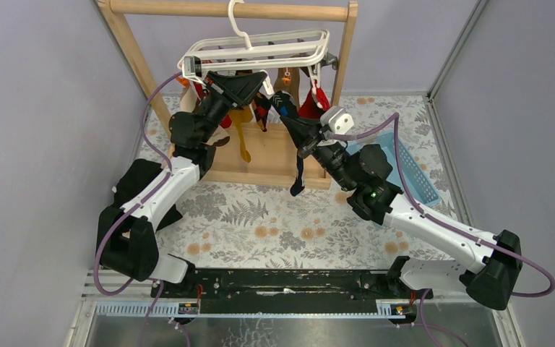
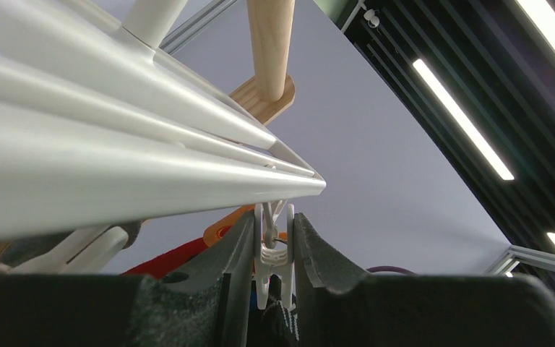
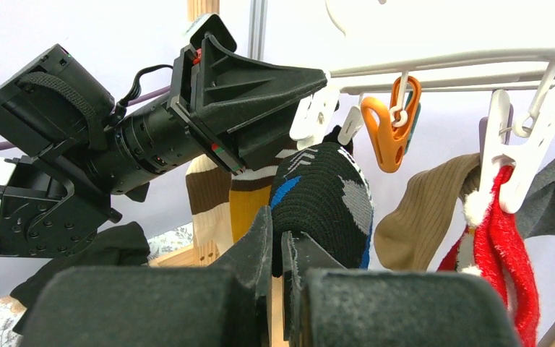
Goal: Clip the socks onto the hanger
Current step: Clamp the sock onto the hanger.
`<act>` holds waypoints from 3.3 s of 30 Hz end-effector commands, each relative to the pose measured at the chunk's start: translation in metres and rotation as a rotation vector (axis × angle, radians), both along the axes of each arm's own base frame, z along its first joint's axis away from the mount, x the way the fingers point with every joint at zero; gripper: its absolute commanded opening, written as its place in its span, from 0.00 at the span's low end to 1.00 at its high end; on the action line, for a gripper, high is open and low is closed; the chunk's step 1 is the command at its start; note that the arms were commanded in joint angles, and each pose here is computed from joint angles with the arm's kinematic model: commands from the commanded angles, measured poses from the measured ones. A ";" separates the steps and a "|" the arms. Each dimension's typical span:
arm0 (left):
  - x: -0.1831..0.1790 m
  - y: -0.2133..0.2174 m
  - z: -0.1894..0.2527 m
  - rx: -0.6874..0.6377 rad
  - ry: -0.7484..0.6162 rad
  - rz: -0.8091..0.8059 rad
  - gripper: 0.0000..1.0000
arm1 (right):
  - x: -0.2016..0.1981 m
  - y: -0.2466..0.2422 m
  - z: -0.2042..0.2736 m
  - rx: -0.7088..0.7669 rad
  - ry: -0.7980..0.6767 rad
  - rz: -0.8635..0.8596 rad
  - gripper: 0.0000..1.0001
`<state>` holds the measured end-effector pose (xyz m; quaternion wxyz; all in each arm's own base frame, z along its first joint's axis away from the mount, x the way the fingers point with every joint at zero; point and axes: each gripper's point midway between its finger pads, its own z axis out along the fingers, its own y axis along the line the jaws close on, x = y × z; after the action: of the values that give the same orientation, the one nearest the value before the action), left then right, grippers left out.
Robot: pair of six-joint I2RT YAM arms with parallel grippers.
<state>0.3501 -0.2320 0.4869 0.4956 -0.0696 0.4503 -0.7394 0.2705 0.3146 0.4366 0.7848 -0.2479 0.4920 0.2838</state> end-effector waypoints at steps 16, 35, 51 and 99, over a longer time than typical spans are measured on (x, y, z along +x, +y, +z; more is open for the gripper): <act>-0.016 -0.007 0.004 0.012 -0.063 -0.065 0.00 | -0.014 -0.014 0.046 0.100 -0.081 0.003 0.00; -0.021 -0.007 0.003 0.015 -0.064 -0.068 0.00 | -0.010 -0.004 0.054 0.104 -0.089 0.016 0.00; -0.032 -0.006 0.013 -0.010 -0.090 -0.104 0.00 | 0.000 0.002 0.038 0.095 -0.041 0.000 0.00; -0.023 -0.011 0.000 -0.025 -0.071 -0.135 0.48 | 0.015 0.020 0.041 0.068 -0.045 0.003 0.00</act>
<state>0.3388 -0.2386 0.4858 0.4657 -0.0482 0.4397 -0.7664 0.2879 0.3397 0.4488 0.7824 -0.2479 0.4927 0.2891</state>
